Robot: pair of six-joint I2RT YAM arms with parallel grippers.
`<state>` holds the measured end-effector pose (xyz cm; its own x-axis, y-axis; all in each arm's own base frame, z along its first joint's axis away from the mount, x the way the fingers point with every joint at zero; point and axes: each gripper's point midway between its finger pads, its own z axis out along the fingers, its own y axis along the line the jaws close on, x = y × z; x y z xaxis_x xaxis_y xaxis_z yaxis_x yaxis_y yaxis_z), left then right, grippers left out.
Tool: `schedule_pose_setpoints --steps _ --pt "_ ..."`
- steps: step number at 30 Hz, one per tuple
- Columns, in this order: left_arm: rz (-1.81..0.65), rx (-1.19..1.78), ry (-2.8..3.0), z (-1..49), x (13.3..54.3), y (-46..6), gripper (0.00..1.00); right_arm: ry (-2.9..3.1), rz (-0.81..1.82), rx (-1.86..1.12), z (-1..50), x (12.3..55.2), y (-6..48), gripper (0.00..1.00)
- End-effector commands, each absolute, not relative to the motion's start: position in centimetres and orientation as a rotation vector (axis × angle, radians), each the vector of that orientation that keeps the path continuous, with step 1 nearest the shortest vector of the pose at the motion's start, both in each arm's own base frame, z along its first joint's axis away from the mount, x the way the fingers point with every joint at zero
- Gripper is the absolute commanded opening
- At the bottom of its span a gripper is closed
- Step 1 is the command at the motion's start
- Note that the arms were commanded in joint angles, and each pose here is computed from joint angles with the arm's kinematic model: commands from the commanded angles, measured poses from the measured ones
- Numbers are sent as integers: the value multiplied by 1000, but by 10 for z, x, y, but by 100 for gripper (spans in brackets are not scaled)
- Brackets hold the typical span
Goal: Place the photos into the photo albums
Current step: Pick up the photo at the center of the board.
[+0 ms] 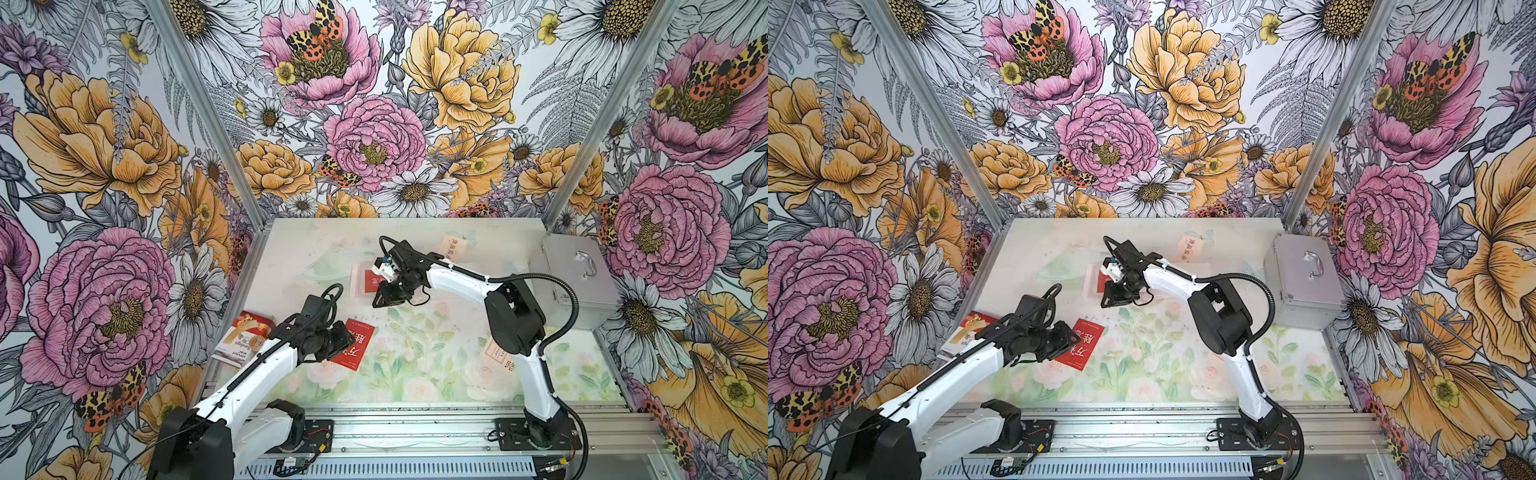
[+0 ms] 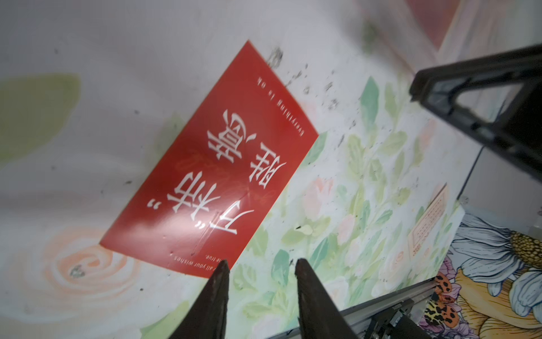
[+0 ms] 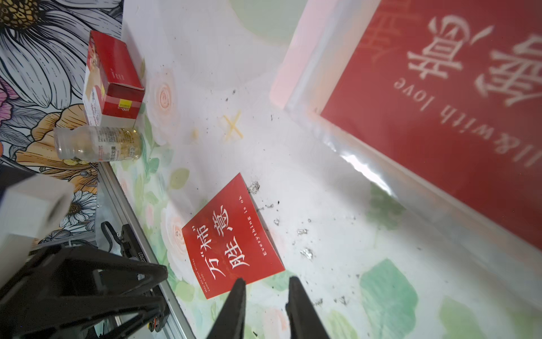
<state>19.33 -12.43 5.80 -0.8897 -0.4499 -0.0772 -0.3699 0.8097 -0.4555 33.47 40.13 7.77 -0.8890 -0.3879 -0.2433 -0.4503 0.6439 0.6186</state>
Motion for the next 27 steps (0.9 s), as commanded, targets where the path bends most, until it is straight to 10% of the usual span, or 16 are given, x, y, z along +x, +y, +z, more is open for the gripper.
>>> schedule_pose_setpoints --steps 1,27 --pt "-588 -825 2742 55 186 -117 40 2712 1092 -757 81 339 417 31" --pt "-451 -994 2758 17 168 -111 43 2786 1235 -812 33 326 450 37"
